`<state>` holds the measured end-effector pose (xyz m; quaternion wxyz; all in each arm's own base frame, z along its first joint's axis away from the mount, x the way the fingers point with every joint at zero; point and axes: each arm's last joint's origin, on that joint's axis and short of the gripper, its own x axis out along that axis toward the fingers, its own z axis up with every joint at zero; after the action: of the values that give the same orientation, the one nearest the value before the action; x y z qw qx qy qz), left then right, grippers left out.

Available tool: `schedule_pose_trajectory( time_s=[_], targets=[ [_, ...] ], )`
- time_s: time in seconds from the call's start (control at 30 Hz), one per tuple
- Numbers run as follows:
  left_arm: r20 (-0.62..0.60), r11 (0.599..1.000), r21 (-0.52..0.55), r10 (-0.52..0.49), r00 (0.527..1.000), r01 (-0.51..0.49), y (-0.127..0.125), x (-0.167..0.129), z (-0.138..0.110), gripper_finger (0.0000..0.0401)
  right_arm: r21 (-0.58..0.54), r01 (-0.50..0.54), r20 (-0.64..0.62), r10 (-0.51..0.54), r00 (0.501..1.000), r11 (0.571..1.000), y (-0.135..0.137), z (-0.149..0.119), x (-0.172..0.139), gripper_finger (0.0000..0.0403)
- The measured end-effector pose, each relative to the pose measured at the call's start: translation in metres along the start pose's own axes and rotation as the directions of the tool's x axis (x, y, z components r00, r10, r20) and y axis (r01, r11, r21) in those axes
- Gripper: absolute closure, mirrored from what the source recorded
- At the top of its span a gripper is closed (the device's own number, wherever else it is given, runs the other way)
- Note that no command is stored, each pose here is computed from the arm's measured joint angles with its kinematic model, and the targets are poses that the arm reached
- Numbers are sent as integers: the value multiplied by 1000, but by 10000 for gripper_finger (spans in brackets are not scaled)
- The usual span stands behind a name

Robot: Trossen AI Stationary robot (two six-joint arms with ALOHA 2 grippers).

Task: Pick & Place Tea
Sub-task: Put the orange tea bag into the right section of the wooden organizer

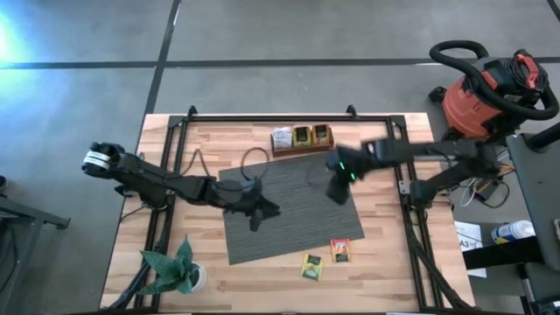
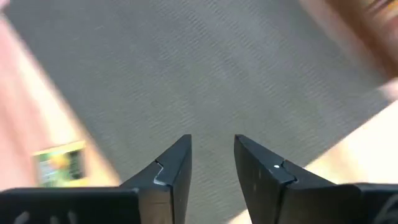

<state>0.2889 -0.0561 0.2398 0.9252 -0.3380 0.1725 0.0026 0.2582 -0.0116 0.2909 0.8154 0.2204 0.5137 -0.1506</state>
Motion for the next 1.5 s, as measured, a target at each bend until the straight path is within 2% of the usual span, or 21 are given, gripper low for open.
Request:
schedule_pose_trajectory(
  time_s=[0.1, 0.3, 0.47, 0.73, 0.83, 1.0, 1.1, 1.3, 1.5],
  targets=[
    [-99, 996, 48, -70, 993, 75, -5, 23, -2, 277, 93, -40, -35, 43, 998, 995, 21, -35, 8, 287],
    [-266, 974, 115, -160, 951, 196, -19, 76, -15, 277, 241, 11, -146, 25, 989, 971, 48, -95, 27, 287],
    [-285, 965, 155, -163, 945, 213, -30, 110, -20, 277, 327, -24, -132, 70, 989, 945, 69, -130, 33, 287],
    [-254, 929, 266, -189, 949, 256, -45, 154, -8, 277, 502, -119, -17, 147, 989, 857, 92, -180, 36, 287],
    [-278, 897, 330, -206, 938, 295, -48, 172, -6, 277, 548, -133, 1, 158, 987, 826, 98, -192, 39, 287],
    [-343, 856, 395, -200, 918, 334, -44, 203, -5, 277, 540, -106, -31, 145, 989, 835, 104, -207, 48, 287],
    [-377, 845, 409, -189, 907, 346, -36, 220, -10, 277, 528, -105, -55, 157, 986, 843, 110, -214, 55, 287],
    [-394, 854, 401, -167, 904, 332, -20, 240, -16, 277, 516, -94, -63, 147, 987, 852, 119, -224, 72, 287],
    [-407, 859, 406, -136, 903, 312, -2, 247, -21, 277, 542, -62, -66, 117, 991, 838, 123, -230, 90, 287]
  ],
)
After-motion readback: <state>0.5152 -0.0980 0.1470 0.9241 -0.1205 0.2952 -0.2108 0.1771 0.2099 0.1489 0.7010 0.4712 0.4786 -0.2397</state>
